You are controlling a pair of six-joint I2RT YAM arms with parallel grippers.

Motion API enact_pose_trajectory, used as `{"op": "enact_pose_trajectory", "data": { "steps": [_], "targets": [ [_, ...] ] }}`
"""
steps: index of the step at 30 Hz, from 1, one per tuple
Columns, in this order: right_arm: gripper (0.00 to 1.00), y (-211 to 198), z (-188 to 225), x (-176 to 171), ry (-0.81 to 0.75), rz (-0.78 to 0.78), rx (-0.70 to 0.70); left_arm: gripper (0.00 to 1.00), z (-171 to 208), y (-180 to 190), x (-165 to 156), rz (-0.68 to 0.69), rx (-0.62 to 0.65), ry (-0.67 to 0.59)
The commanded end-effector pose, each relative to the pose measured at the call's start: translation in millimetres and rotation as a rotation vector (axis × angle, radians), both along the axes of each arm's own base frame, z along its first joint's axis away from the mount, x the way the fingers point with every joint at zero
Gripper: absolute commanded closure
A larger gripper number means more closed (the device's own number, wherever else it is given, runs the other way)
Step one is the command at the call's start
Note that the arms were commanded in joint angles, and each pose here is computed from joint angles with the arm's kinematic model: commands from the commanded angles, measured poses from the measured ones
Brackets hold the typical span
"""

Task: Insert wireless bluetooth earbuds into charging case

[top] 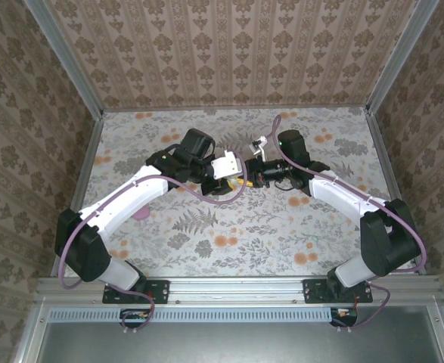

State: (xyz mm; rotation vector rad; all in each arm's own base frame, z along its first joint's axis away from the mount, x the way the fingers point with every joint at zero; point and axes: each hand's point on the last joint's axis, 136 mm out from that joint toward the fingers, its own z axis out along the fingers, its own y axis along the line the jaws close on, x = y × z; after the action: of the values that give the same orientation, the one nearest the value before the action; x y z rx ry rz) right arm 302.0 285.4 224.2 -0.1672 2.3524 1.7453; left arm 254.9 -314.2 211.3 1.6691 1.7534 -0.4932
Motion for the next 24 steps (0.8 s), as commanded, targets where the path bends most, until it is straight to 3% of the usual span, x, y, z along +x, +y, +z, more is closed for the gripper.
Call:
{"op": "enact_pose_trajectory", "data": {
  "steps": [1, 5, 9, 21, 24],
  "targets": [
    [0.76, -8, 5, 8, -0.008, -0.043, -0.012, 0.65, 15, -5, -4, -0.043, -0.034, -0.051],
    [0.79, -9, 14, 10, -0.027, -0.056, 0.008, 0.46, 15, -4, -3, -0.031, -0.038, -0.056],
    [0.79, -16, 21, 14, -0.043, -0.093, 0.033, 0.39, 22, -3, 1, 0.003, -0.086, -0.06],
    [0.83, -48, 61, 38, -0.1, -0.238, 0.206, 0.35, 73, 17, 20, 0.103, -0.546, 0.044],
    [0.83, -56, 88, 35, -0.147, -0.262, 0.27, 0.35, 90, 28, 33, 0.134, -0.69, 0.068]
  ]
}}
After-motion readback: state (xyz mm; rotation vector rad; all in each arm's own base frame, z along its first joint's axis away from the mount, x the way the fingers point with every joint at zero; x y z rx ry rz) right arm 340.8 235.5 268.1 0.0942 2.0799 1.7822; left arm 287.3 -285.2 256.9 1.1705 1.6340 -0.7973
